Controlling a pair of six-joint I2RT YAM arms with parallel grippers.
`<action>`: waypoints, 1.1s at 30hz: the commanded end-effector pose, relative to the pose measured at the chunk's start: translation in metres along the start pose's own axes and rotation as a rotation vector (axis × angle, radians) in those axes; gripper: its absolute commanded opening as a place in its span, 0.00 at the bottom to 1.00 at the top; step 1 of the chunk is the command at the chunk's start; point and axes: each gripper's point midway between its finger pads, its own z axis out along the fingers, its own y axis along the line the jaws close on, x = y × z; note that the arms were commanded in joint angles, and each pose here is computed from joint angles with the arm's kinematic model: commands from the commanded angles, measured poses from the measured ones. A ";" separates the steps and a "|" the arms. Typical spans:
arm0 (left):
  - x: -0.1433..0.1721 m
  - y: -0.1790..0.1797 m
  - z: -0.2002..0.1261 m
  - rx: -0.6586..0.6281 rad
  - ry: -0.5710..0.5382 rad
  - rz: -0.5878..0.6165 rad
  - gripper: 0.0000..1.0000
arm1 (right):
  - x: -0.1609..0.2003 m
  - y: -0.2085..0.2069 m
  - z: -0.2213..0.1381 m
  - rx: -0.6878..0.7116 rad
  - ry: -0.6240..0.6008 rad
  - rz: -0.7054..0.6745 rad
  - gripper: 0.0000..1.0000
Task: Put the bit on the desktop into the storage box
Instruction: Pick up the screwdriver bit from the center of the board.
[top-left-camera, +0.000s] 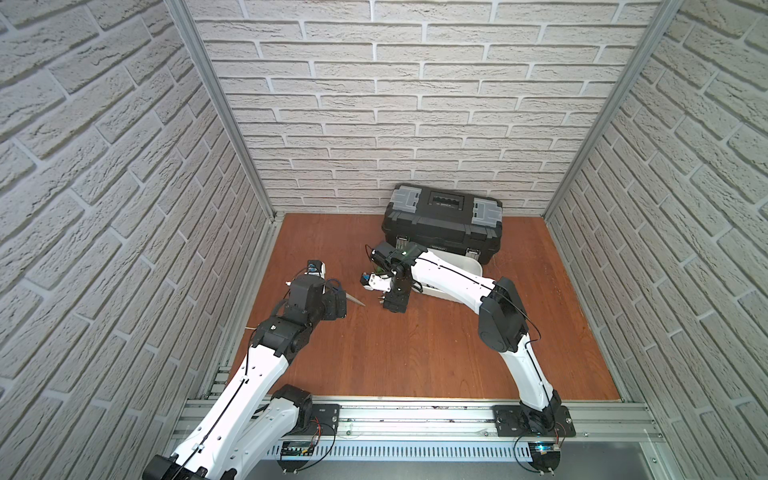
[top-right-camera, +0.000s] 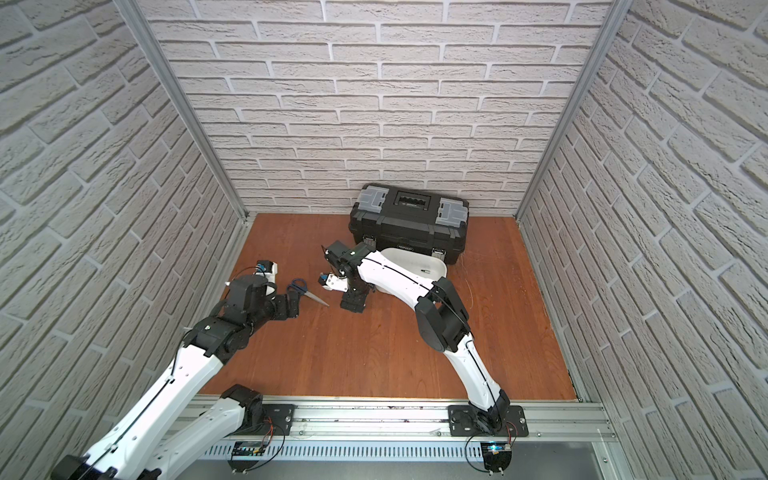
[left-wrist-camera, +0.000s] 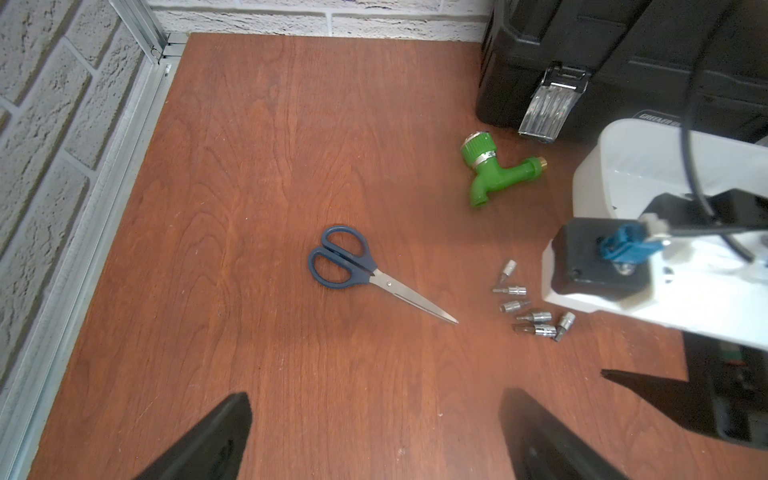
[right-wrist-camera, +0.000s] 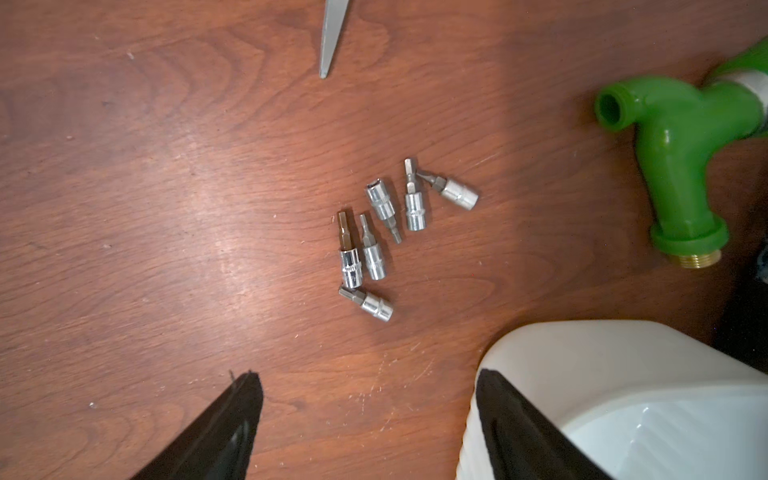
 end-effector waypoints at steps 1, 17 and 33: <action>-0.001 0.004 0.000 -0.015 -0.014 -0.015 0.98 | 0.003 0.002 0.007 -0.002 0.038 -0.024 0.83; -0.003 0.004 0.000 -0.016 -0.011 -0.013 0.98 | 0.011 0.009 0.041 -0.041 0.109 -0.040 0.72; -0.004 0.003 0.004 -0.019 0.000 -0.007 0.98 | 0.008 0.009 0.056 -0.056 0.118 -0.057 0.55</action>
